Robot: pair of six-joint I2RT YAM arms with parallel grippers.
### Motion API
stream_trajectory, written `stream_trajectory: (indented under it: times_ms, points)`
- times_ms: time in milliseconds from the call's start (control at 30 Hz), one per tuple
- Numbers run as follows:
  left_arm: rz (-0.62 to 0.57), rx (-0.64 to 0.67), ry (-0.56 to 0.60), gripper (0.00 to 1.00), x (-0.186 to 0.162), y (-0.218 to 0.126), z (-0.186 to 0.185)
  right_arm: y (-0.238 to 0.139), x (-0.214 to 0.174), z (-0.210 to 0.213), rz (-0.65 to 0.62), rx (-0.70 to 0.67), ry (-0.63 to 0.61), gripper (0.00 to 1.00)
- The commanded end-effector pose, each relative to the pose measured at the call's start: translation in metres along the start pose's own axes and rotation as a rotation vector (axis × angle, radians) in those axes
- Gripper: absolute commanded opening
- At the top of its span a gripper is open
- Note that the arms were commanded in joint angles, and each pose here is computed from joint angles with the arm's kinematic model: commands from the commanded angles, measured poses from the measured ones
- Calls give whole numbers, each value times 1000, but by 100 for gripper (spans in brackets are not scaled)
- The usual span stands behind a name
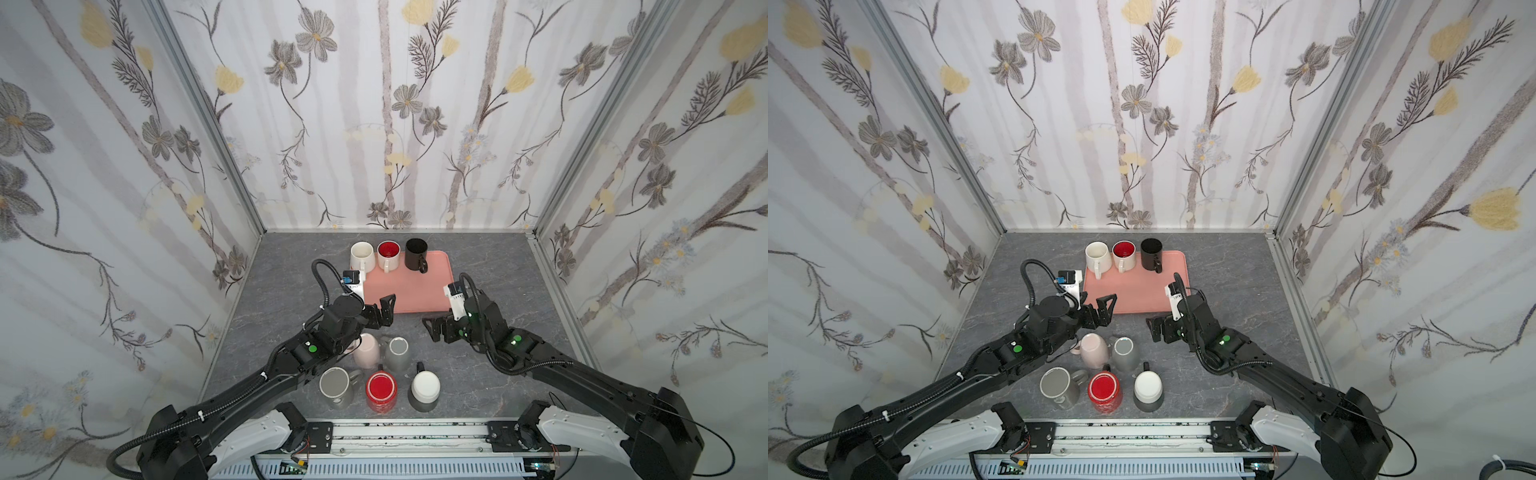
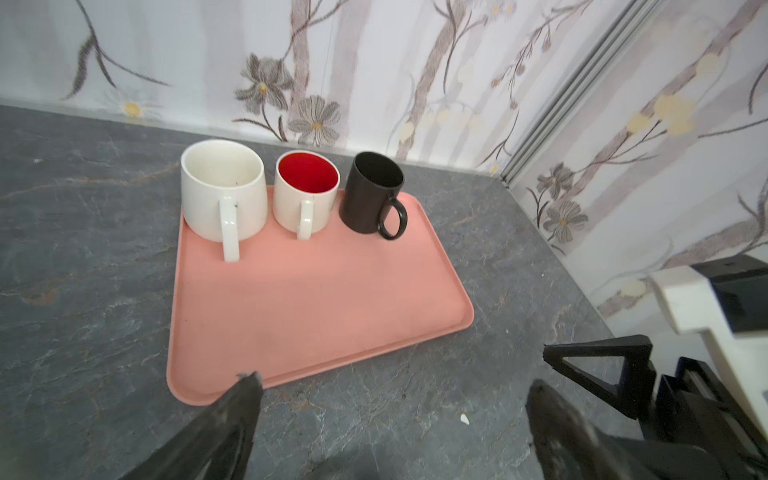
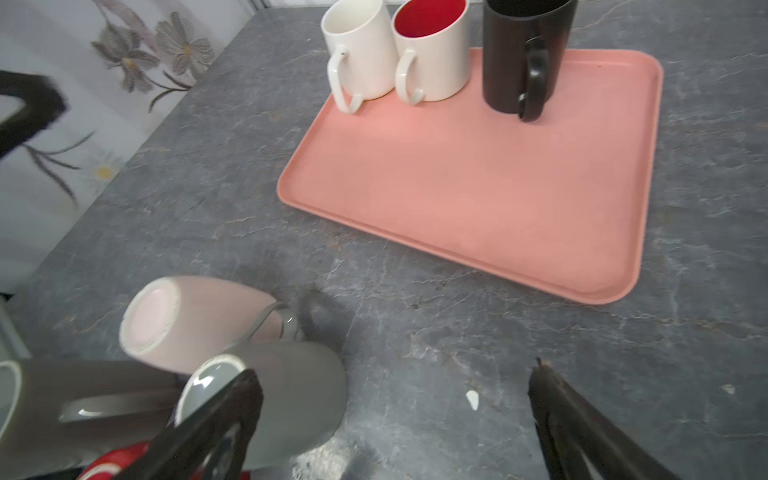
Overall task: Turn the mug right side up
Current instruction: 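Open the right gripper to release the black mug upright on the tray, then move the right gripper down to the upside-down white mug in the cluster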
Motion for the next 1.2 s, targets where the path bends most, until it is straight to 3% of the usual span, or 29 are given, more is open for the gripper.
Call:
stream_trajectory:
  times_ms: [0, 167, 467, 667, 833, 1167]
  points:
    - [113, 8, 19, 100, -12, 4, -5, -8, -9, 9, -28, 38, 11, 100]
    - [102, 78, 12, 100, -18, -3, 1, -22, -41, 44, 33, 98, -70, 100]
    - [80, 83, -17, 100, -19, -6, 5, -41, -80, 80, 125, -41, -230, 100]
    - [84, 77, -12, 100, -18, -7, 4, -41, -93, 92, 181, -44, -289, 100]
    - [87, 67, -11, 100, -19, -9, 4, -40, -101, 83, 191, -112, -272, 100]
    - [128, 27, -2, 100, -23, -5, 1, -40, -99, 40, 192, -225, -89, 100]
Point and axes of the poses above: each gripper's point midway between its finger pads, its own y axis out along the fingers, its own z axis along the line the jaws close on, x = y × z, the point moved 10 cm from there along -y, back along the fingers, and after that the axes turned 8 degrees about -y, right-handed, at the moved point
